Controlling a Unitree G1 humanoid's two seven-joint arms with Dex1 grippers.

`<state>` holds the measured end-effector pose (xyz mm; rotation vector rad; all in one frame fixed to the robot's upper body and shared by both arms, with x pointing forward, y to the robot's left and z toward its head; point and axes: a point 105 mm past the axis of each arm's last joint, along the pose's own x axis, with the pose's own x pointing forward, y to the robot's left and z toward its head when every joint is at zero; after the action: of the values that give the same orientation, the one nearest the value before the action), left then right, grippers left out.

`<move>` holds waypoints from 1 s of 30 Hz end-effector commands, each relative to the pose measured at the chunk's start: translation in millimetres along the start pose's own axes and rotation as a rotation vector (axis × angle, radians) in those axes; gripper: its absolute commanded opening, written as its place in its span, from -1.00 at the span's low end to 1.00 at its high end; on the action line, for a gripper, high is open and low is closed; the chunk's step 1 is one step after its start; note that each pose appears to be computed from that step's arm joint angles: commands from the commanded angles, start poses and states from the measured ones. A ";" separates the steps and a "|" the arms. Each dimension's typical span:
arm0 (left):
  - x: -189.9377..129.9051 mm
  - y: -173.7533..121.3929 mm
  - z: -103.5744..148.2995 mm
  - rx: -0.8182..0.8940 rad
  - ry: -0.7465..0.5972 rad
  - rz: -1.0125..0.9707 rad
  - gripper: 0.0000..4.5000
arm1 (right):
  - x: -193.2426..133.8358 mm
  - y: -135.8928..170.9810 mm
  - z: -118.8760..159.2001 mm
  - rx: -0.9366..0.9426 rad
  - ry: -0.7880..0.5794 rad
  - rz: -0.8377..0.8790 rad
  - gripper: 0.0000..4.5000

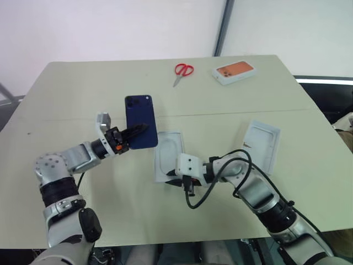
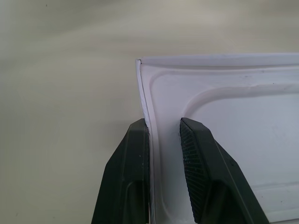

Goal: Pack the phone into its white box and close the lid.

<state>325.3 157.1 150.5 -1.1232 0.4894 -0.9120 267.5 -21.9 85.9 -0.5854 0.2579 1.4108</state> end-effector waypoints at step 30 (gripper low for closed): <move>33.9 24.0 -76.4 0.001 0.163 0.082 -1.00 | -79.4 -35.4 6.8 0.121 -0.147 -0.204 0.77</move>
<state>295.0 93.2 95.3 -1.0401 0.6953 -0.9166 291.6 -93.9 132.4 -0.3814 0.2122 1.2103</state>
